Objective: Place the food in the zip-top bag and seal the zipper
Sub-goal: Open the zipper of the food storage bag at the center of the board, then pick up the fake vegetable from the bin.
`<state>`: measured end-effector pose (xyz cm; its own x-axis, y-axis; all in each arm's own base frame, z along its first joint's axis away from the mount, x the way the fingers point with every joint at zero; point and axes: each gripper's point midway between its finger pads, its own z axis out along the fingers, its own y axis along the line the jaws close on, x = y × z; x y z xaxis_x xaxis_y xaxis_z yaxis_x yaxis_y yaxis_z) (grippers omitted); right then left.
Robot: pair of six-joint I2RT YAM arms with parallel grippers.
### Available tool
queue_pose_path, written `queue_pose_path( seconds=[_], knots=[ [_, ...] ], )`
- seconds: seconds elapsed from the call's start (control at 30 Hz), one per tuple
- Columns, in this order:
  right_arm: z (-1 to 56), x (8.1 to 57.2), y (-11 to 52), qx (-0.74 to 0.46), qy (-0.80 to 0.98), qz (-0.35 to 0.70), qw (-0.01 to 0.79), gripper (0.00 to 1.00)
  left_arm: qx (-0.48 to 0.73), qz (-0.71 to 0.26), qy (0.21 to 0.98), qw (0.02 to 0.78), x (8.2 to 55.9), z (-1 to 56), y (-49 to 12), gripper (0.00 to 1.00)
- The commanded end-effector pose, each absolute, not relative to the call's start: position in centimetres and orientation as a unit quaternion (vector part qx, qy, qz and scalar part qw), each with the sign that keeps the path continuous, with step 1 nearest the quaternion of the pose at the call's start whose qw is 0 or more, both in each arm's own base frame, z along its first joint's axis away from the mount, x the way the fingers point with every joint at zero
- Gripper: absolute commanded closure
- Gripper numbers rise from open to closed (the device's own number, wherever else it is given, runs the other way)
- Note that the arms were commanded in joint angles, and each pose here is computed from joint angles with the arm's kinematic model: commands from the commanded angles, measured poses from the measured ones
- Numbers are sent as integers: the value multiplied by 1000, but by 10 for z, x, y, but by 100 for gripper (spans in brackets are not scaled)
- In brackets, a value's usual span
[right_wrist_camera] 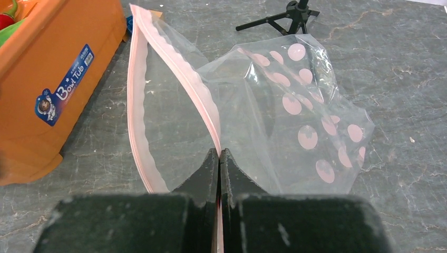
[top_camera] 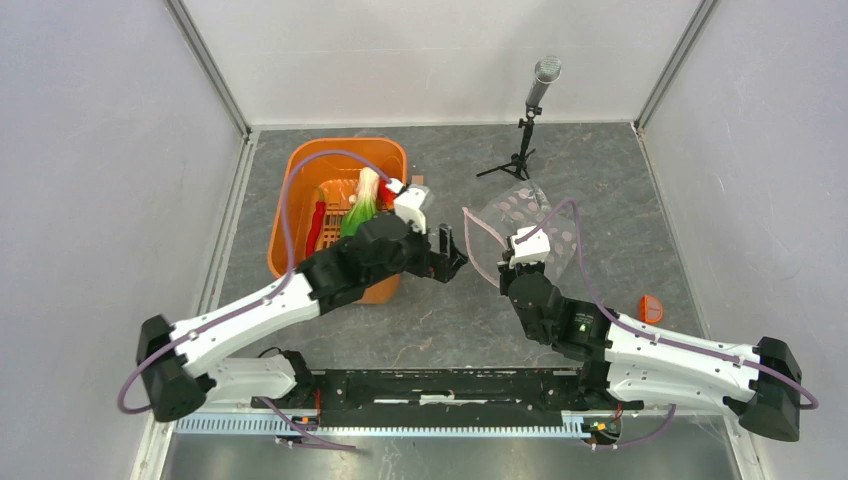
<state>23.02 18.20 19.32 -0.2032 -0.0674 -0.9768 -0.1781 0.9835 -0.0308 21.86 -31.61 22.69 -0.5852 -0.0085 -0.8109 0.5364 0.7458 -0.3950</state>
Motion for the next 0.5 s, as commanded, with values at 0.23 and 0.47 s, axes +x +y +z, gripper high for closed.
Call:
queue_pose_path(
  seconds=[0.23, 0.47],
  knots=[
    [215, 231, 198, -63, 763, 98, 636, 100, 82, -180, 827, 526, 260, 265, -196, 0],
    [214, 229, 203, -69, 764, 112, 631, 100, -23, -156, 861, 484, 316, 228, -126, 0]
  ],
)
